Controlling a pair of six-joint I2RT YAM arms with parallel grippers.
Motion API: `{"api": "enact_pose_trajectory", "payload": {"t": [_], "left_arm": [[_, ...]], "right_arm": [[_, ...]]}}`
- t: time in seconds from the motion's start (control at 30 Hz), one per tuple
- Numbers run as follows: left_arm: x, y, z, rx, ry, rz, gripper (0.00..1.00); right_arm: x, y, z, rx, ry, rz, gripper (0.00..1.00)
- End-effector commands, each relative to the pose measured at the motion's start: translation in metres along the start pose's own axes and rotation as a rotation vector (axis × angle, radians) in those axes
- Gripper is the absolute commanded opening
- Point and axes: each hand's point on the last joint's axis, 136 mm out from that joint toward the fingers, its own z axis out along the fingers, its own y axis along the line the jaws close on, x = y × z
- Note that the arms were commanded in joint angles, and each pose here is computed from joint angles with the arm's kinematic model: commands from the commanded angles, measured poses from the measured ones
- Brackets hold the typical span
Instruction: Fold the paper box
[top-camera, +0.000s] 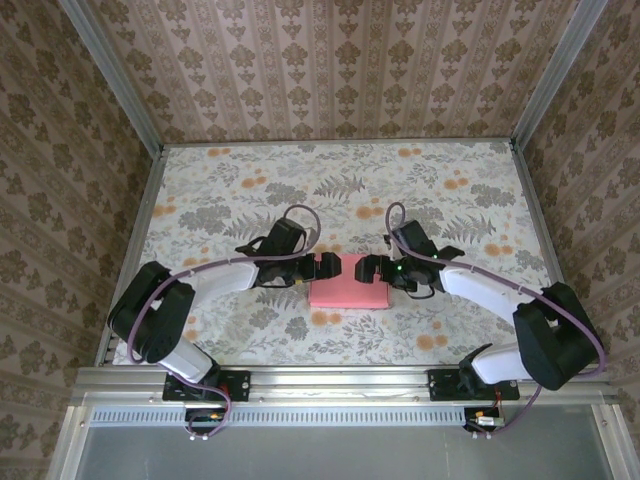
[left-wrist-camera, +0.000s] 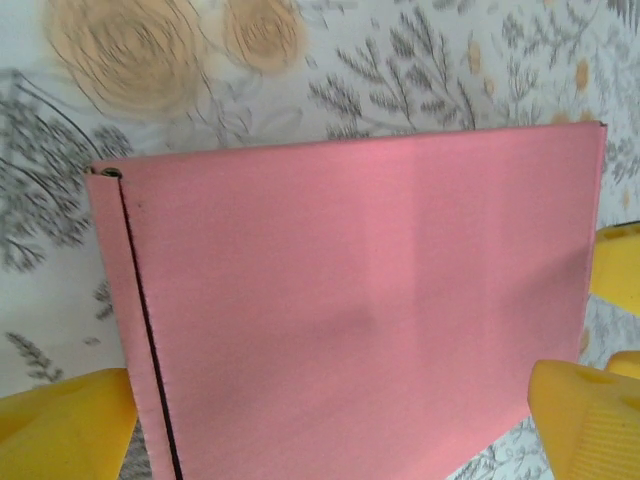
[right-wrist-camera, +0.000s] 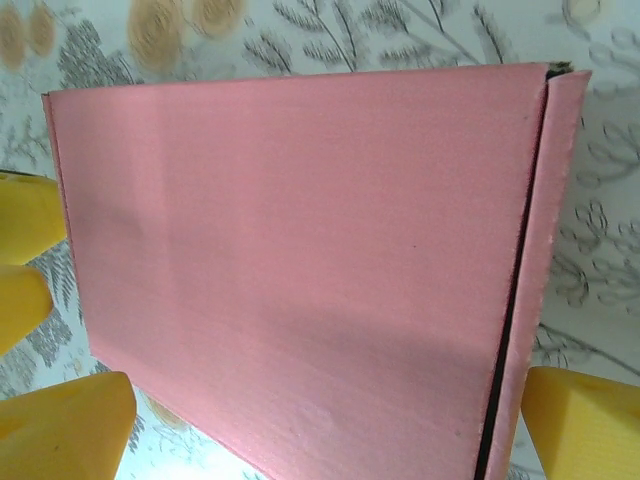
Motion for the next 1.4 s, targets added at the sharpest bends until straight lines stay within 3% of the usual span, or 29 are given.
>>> {"api": "enact_pose_trajectory", "payload": {"t": [0.0,0.33,0.47,0.7,0.97,1.2,1.37], "left_arm": [[-0.022,-0.018,-0.004,0.075,-0.028,0.014,1.00],[-0.068,0.013,-0.008,0.000,-0.047,0.027,1.00],[-0.080,0.014,-0.015,0.019,-0.097,0.118,1.00],[-0.077,0.006,-0.071,0.039,-0.223,0.290,1.00],[-0.066,0.029,-0.147,-0.026,-0.455,0.324,1.00],[-0.057,0.079,-0.195,-0.294,-0.714,0.335,1.00],[-0.068,0.120,-0.221,-0.483,-0.779,0.286,1.00]], "right_arm": [[-0.027,0.019,0.006,-0.024,-0.043,-0.035,1.00],[-0.076,0.036,0.032,0.032,-0.054,-0.056,1.00],[-0.089,0.020,0.027,0.118,-0.097,-0.044,1.00],[-0.096,0.003,-0.020,0.153,-0.224,-0.114,1.00],[-0.075,-0.021,-0.091,0.228,-0.397,-0.178,1.00],[-0.064,-0.052,-0.127,0.301,-0.604,-0.176,1.00],[-0.073,-0.080,-0.152,0.459,-0.695,-0.126,1.00]]}}
